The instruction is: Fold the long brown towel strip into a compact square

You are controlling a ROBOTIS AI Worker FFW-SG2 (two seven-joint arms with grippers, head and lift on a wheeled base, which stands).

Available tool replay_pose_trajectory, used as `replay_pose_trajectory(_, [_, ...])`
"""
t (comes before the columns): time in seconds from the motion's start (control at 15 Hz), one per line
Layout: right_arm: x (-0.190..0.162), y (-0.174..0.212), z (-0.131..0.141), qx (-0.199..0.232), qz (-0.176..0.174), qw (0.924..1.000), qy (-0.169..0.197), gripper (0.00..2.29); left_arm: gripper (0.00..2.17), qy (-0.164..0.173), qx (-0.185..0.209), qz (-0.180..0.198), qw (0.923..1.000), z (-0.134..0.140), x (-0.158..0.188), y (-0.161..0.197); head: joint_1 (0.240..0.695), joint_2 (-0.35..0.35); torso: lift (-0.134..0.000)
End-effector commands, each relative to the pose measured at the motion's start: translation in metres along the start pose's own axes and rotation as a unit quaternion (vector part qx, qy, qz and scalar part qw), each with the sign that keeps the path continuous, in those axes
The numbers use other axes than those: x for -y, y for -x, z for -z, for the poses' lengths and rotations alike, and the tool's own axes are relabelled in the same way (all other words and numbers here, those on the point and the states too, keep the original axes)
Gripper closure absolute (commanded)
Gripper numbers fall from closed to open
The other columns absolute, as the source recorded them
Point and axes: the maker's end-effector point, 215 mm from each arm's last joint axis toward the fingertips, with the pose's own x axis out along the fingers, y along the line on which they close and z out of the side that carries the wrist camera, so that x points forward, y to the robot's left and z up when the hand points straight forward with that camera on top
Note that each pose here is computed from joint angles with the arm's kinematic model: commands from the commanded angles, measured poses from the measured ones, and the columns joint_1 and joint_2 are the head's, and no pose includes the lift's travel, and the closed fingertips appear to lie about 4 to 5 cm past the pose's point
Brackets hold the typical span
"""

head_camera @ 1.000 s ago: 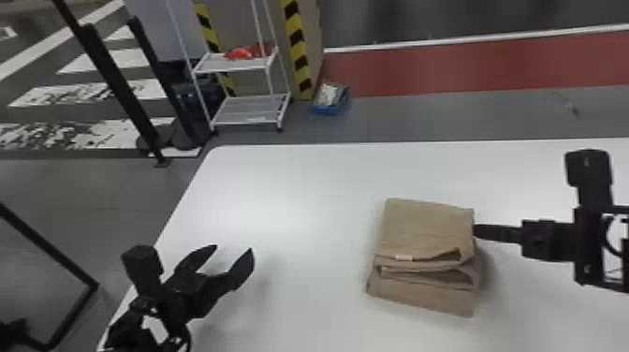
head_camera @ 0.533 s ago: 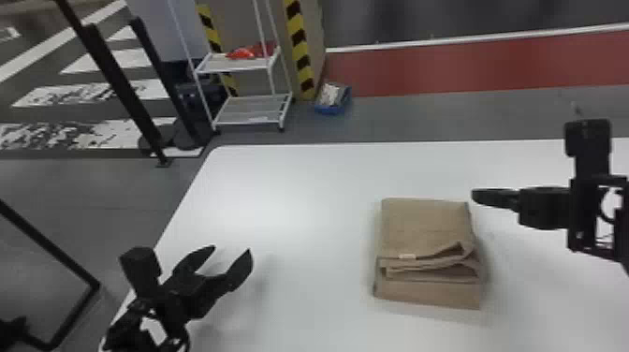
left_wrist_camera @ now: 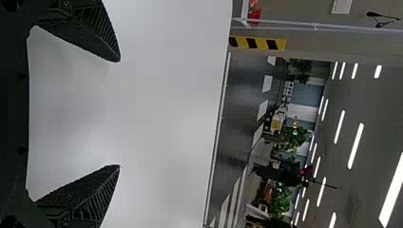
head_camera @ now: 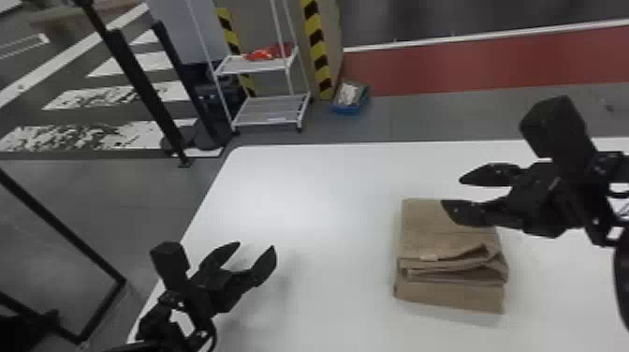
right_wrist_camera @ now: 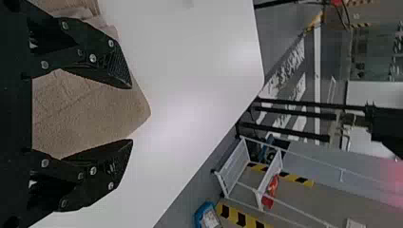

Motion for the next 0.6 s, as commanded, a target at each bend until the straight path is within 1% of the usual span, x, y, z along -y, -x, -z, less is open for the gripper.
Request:
replay_pose_trajectory(0.0, [-0.03,0.005,-0.013,-0.016,-0.015,0.9983,0.054,0.07,0.09,-0.001,-0.002,-0.001,1.0,0.0,-0.001,0.0,0.695,0.349,-0.125])
replay_pose_trajectory(0.07, [-0.039,0.01,-0.014,-0.032,-0.021,0.9954,0.088,0.07,0.09,-0.001,0.0,-0.001,1.0,0.0,-0.001,0.0,0.695,0.35,-0.125])
replay_pose_trajectory(0.13, [-0.046,0.019,-0.011,-0.049,-0.028,0.9899,0.13,0.08,0.09,-0.001,-0.002,-0.002,1.0,0.001,-0.001,-0.001,0.695,0.35,-0.125])
replay_pose_trajectory(0.2, [-0.054,0.024,-0.006,-0.059,-0.042,0.9869,0.144,0.09,0.09,0.0,-0.002,-0.002,1.0,0.002,-0.001,-0.001,0.695,0.35,-0.125])
replay_pose_trajectory(0.33, [-0.049,0.036,0.011,-0.092,-0.031,0.9783,0.183,0.09,0.09,-0.001,-0.004,-0.004,1.0,0.003,-0.002,-0.002,0.695,0.35,-0.125])
replay_pose_trajectory(0.4, [-0.046,0.039,0.02,-0.112,-0.026,0.9716,0.207,0.1,0.09,-0.003,-0.006,-0.005,1.0,0.004,-0.002,-0.003,0.695,0.35,-0.125])
replay_pose_trajectory(0.53, [-0.039,0.043,0.035,-0.138,-0.017,0.9624,0.233,0.12,0.09,-0.003,-0.006,-0.004,1.0,0.003,0.0,-0.004,0.695,0.35,-0.125])
